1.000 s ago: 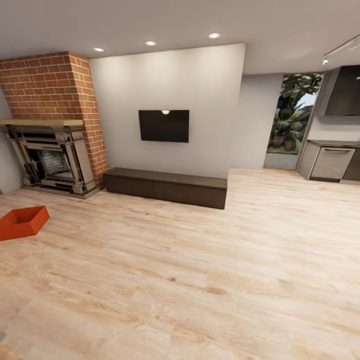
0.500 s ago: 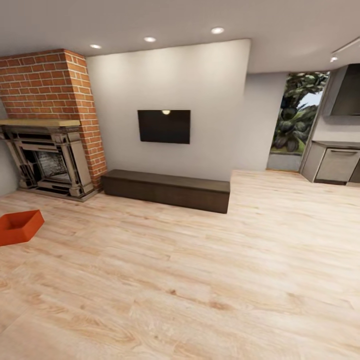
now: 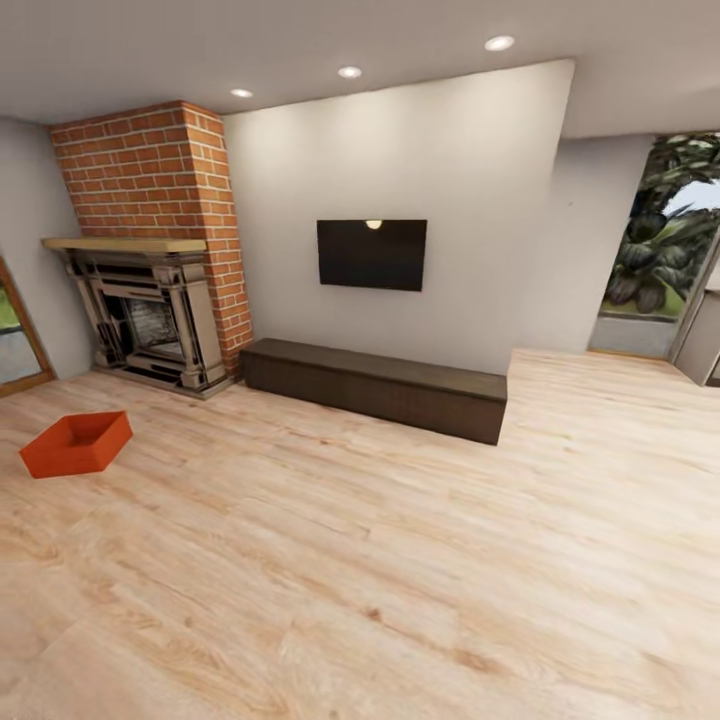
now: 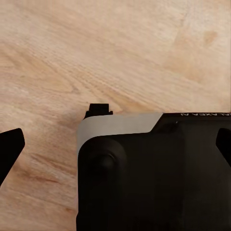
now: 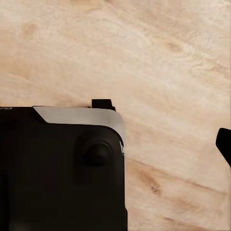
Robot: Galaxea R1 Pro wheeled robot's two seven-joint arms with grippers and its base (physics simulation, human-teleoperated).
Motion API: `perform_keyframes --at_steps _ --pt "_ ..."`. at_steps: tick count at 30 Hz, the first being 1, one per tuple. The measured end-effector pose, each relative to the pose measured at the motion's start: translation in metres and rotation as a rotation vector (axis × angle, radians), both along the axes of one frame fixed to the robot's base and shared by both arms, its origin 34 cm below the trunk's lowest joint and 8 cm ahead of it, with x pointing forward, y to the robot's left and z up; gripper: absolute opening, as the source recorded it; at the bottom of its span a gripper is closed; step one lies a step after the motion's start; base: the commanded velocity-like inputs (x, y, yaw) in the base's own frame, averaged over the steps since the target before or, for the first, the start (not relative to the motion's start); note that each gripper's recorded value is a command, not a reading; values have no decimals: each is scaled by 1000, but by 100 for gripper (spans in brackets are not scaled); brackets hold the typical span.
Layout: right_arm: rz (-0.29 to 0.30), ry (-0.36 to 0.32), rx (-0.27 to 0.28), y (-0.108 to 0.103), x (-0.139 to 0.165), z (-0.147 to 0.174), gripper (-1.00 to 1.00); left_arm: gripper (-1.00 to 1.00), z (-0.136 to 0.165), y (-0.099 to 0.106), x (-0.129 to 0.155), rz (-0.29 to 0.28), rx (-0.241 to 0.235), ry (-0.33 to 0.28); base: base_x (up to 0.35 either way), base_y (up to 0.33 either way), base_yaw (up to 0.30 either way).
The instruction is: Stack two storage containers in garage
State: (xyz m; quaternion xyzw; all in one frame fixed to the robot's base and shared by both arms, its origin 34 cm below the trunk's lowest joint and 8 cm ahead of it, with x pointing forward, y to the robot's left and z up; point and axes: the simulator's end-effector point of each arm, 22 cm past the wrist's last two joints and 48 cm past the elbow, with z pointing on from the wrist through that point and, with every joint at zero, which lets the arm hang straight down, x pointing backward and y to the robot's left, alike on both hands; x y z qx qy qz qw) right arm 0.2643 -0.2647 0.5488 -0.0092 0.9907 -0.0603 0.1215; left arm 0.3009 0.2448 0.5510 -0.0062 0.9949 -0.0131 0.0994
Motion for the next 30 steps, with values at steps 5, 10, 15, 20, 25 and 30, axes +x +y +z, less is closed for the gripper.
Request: perform_keyframes --at_steps 5,10,15,20,25,30 --pt "0 0 0 0 0 0 100 100 0 0 0 0 0 0 321 0 269" --pt "0 0 0 0 0 0 100 100 0 0 0 0 0 0 321 0 269" --pt "0 0 0 0 0 0 100 100 0 0 0 0 0 0 321 0 269" --pt "0 -1 0 0 0 0 100 100 0 0 0 -1 0 0 321 0 269" --pt "0 0 0 0 0 0 100 100 0 0 0 -1 0 0 321 0 236" --pt "0 0 0 0 0 0 100 100 0 0 0 -1 0 0 321 0 60"
